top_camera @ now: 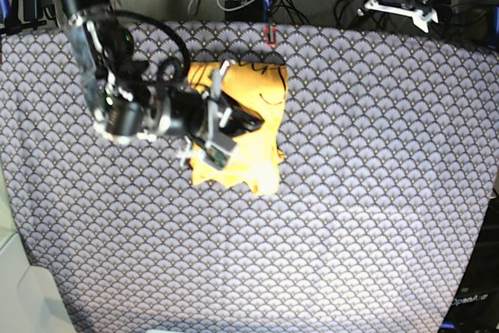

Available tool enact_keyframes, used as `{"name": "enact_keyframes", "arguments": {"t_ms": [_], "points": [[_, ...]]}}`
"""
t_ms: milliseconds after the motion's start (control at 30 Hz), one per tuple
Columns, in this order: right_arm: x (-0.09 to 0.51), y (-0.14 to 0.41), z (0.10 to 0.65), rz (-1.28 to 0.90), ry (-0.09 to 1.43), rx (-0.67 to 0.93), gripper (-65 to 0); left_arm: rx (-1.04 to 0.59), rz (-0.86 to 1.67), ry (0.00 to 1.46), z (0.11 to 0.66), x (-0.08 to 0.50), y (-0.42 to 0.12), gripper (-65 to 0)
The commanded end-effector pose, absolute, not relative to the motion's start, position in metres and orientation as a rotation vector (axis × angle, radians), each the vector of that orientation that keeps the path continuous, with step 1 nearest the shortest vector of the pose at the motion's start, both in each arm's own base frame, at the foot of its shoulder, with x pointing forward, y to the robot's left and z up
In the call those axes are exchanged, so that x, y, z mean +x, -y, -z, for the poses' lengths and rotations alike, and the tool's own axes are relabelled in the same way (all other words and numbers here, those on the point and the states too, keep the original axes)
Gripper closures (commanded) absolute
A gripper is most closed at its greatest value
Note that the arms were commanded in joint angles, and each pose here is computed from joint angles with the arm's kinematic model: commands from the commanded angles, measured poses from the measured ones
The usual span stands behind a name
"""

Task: Fold the T-shirt properly
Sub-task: 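Press and smooth the bundle's collar edge with the right gripper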

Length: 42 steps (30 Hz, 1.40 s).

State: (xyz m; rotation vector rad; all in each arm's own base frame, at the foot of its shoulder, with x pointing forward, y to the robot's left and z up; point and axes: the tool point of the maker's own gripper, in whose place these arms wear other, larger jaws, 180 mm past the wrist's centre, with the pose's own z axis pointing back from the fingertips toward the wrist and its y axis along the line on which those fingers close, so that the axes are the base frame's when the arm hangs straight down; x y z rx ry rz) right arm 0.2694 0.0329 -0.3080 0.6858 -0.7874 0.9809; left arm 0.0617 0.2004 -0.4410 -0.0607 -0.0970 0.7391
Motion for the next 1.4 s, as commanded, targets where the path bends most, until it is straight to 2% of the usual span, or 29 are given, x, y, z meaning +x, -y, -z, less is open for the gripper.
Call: {"name": "enact_keyframes", "arguments": {"t_ms": [0, 233, 667, 1000, 1200, 1367], "points": [[0.280, -0.038, 0.296, -0.994, 0.833, 0.706, -1.8, -0.061, -0.739, 0.099, 0.438, 0.059, -0.201, 0.0], [0.315, -0.046, 0.326, -0.936, 0.779, 0.757, -1.8, -0.051, -0.742, 0.079, 0.440, 0.050, -0.200, 0.0], [0.328, -0.064, 0.386, -0.838, 0.706, 0.846, -1.8, -0.053, -0.745, 0.060, 0.441, 0.045, -0.198, 0.0], [0.346, -0.056, 0.411, -0.755, 0.677, 0.821, -1.8, -0.050, -0.749, 0.057, 0.441, 0.043, -0.198, 0.0], [0.350, -0.045, 0.403, -0.812, 0.668, 0.778, -1.8, -0.052, -0.749, 0.064, 0.441, 0.046, -0.198, 0.0], [0.328, -0.055, 0.370, -0.986, 0.679, 0.765, -1.6, -0.053, -0.747, 0.073, 0.441, 0.048, -0.198, 0.0]]}}
